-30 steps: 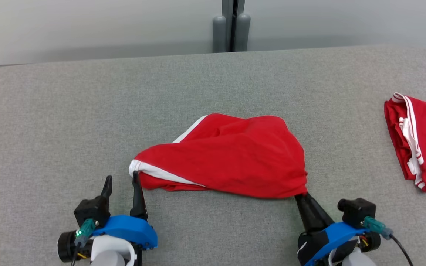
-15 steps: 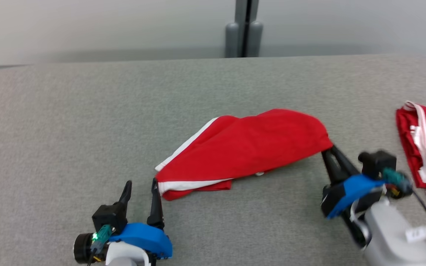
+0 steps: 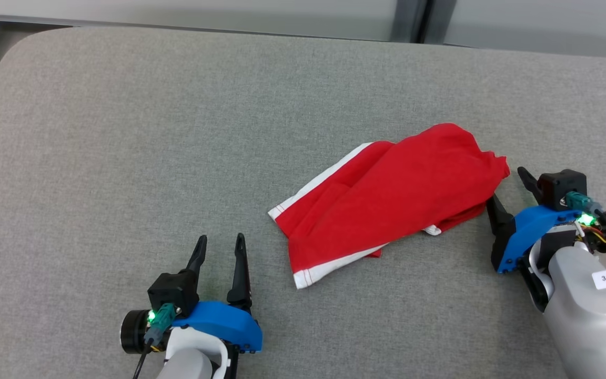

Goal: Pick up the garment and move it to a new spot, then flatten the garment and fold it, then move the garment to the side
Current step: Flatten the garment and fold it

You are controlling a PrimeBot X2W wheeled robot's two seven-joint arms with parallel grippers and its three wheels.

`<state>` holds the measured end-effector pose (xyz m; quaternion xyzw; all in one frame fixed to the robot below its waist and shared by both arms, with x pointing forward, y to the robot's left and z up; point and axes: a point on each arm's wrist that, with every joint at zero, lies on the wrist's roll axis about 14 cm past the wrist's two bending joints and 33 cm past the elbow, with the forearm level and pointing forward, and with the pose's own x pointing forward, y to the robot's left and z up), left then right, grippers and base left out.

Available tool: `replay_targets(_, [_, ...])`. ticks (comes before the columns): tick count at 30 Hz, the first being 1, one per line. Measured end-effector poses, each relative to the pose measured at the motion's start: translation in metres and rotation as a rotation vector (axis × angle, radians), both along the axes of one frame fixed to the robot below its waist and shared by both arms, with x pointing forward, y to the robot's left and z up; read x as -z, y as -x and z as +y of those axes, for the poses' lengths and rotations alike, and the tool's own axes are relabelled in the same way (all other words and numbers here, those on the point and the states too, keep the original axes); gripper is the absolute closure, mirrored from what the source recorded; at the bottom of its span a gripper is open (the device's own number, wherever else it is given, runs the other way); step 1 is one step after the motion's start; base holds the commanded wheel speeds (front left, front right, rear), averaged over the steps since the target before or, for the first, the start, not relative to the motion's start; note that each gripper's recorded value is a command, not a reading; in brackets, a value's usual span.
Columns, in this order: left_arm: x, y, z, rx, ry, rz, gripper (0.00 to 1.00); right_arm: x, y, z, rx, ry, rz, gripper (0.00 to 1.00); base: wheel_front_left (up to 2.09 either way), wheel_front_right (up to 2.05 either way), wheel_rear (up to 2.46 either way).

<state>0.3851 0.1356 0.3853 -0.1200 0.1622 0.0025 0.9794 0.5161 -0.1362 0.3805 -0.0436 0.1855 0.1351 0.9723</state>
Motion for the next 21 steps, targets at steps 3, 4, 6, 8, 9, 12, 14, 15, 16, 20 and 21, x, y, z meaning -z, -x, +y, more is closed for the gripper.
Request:
replay_targets(3, [-0.005, -0.001, 0.000, -0.001, 0.003, -0.018, 0.00, -0.006, 0.004, -0.004, 0.024, -0.022, -0.018, 0.00, 0.00, 0.00, 0.00])
replay_targets(4, [-0.008, -0.002, -0.001, 0.002, 0.004, -0.028, 0.00, -0.012, 0.006, -0.005, 0.033, -0.039, -0.040, 0.00, 0.00, 0.00, 0.00])
replay_targets(6, [-0.015, -0.004, -0.009, 0.027, 0.014, -0.052, 0.00, -0.023, 0.013, -0.013, 0.073, -0.078, -0.078, 0.00, 0.00, 0.00, 0.00])
replay_targets(8, [-0.024, -0.006, -0.019, 0.063, 0.028, -0.083, 0.00, -0.028, 0.026, -0.023, 0.107, -0.097, -0.099, 0.00, 0.00, 0.00, 0.00])
replay_targets(9, [-0.028, -0.005, -0.024, 0.082, 0.038, -0.097, 0.00, -0.027, 0.035, -0.029, 0.132, -0.115, -0.097, 0.00, 0.00, 0.00, 0.00])
replay_targets(12, [-0.036, 0.005, -0.042, 0.144, 0.080, -0.115, 0.00, -0.024, 0.064, -0.034, 0.170, -0.149, -0.085, 0.00, 0.00, 0.00, 0.00])
replay_targets(14, [-0.038, 0.012, -0.051, 0.176, 0.110, -0.119, 0.00, -0.021, 0.082, -0.038, 0.197, -0.167, -0.074, 0.00, 0.00, 0.00, 0.00])
replay_targets(15, [-0.038, 0.016, -0.056, 0.191, 0.126, -0.116, 0.00, -0.020, 0.089, -0.040, 0.210, -0.176, -0.070, 0.00, 0.00, 0.00, 0.00])
replay_targets(16, [-0.037, 0.021, -0.062, 0.215, 0.136, -0.108, 0.00, -0.020, 0.096, -0.041, 0.222, -0.185, -0.067, 0.00, 0.00, 0.00, 0.00])
replay_targets(20, [-0.026, 0.039, -0.079, 0.274, 0.183, -0.061, 0.00, -0.022, 0.113, -0.046, 0.250, -0.199, -0.072, 0.00, 0.00, 0.00, 0.00])
replay_targets(21, [-0.021, 0.043, -0.081, 0.279, 0.196, -0.041, 0.00, -0.022, 0.115, -0.045, 0.254, -0.204, -0.072, 0.00, 0.00, 0.00, 0.00])
